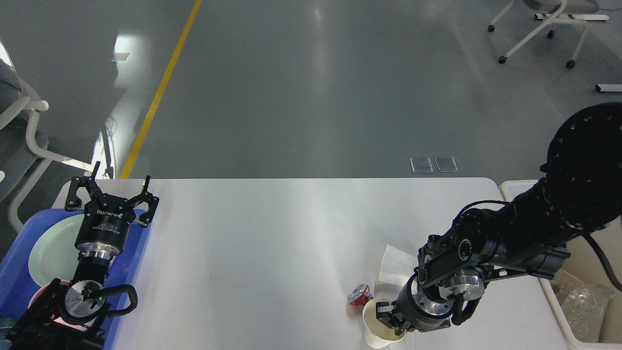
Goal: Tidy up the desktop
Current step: 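Lower the right gripper onto the upright white paper cup, then grasp the paper cup and lift it toward the white bin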
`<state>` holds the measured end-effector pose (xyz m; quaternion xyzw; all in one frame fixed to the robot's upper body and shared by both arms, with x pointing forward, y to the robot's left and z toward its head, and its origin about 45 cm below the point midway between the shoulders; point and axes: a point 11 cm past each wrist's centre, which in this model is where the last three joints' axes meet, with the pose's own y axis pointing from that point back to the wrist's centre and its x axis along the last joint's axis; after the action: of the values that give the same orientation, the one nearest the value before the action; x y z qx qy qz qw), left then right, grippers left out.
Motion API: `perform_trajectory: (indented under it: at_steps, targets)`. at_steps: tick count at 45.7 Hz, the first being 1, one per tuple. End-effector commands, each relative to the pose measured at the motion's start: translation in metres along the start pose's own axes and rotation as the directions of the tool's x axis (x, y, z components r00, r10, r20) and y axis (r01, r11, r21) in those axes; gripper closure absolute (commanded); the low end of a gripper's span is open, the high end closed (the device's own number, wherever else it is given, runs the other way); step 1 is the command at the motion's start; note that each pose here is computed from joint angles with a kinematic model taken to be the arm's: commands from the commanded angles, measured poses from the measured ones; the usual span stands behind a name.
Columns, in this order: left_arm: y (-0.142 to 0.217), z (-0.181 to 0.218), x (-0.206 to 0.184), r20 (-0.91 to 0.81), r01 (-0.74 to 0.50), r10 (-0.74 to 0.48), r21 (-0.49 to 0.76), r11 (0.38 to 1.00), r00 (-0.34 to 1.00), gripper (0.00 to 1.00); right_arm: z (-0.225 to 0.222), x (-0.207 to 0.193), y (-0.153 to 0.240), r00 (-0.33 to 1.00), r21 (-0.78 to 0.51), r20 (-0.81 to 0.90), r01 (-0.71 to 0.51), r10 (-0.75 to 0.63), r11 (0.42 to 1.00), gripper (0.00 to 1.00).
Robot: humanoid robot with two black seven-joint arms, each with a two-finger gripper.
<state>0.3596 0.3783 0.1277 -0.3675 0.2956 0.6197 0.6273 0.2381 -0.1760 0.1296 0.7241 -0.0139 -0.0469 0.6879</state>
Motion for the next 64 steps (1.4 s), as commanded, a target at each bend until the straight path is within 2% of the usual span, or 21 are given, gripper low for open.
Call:
perform_trajectory:
  at_steps: [1, 11, 22, 30, 51, 57, 64]
  targets:
    - [0.0, 0.0, 0.0, 0.0, 0.0, 0.0, 0.0, 1.0, 1.0, 0.03, 0.0, 0.011, 0.032, 1.0, 0.019, 0.009, 0.026, -0.026, 0.999, 1.0]
    - [0.0, 0.0, 0.0, 0.0, 0.0, 0.0, 0.0, 1.0, 1.0, 0.03, -0.011, 0.03, 0.113, 0.993, 0.081, -0.027, 0.118, -0.116, 0.99, 1.0]
    - [0.0, 0.0, 0.0, 0.0, 0.0, 0.0, 0.0, 1.0, 1.0, 0.03, -0.01, 0.05, 0.213, 0.999, 0.164, -0.027, 0.031, -0.027, 0.986, 1.0]
    - [0.0, 0.0, 0.0, 0.0, 0.0, 0.0, 0.0, 1.0, 1.0, 0.03, 0.002, 0.055, 0.259, 0.996, 0.143, 0.026, -0.087, 0.084, 0.986, 1.0]
    - [0.0, 0.0, 0.0, 0.0, 0.0, 0.0, 0.0, 1.0, 1.0, 0.03, 0.024, 0.062, 0.261, 0.987, 0.095, 0.095, -0.137, 0.128, 0.986, 1.0]
    - [0.0, 0.0, 0.0, 0.0, 0.0, 0.0, 0.0, 1.0, 1.0, 0.03, 0.054, 0.072, 0.257, 0.966, 0.031, 0.183, -0.192, 0.184, 0.981, 1.0]
    - [0.0, 0.0, 0.0, 0.0, 0.0, 0.0, 0.0, 1.0, 1.0, 0.03, 0.109, 0.089, 0.246, 0.914, -0.044, 0.321, -0.249, 0.25, 0.967, 1.0]
